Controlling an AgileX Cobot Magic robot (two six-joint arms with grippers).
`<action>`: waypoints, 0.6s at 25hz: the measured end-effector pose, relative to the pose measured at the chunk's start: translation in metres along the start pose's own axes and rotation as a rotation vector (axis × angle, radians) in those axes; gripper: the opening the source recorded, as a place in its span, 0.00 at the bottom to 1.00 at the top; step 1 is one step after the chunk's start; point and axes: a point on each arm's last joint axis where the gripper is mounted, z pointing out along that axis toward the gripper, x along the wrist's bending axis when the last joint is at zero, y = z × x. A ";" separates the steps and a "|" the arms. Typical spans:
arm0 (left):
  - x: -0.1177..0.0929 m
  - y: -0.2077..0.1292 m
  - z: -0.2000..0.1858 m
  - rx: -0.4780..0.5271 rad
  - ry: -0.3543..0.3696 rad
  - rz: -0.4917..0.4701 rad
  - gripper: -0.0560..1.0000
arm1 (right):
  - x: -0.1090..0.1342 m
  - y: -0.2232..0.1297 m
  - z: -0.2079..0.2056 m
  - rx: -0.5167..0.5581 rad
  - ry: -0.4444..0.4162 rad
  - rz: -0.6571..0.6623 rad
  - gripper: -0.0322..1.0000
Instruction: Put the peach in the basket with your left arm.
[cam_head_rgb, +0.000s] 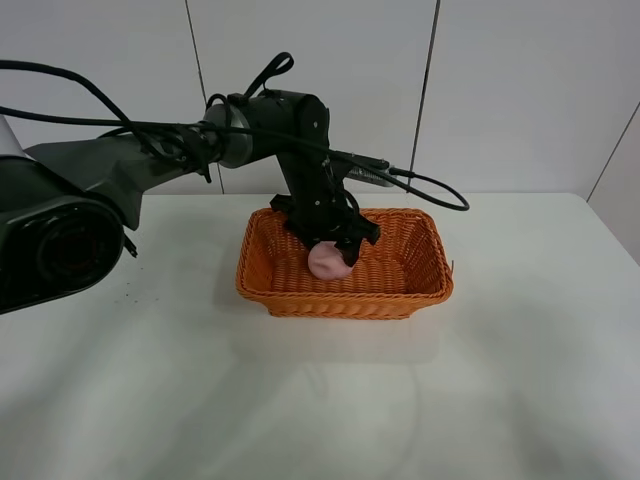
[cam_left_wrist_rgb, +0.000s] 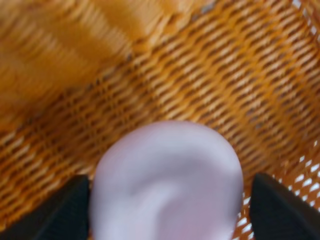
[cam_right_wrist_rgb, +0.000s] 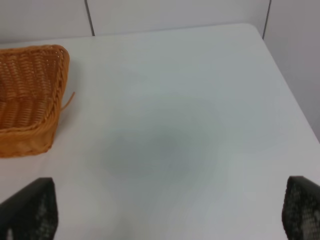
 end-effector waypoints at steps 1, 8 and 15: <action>0.001 -0.001 -0.002 0.015 0.000 -0.003 0.80 | 0.000 0.000 0.000 0.000 0.000 0.000 0.70; 0.015 0.012 -0.050 -0.030 -0.007 -0.031 0.85 | 0.000 0.000 0.000 0.000 0.000 0.000 0.70; 0.067 0.012 -0.106 -0.124 0.024 -0.100 0.85 | 0.000 0.000 0.000 0.000 0.000 0.000 0.70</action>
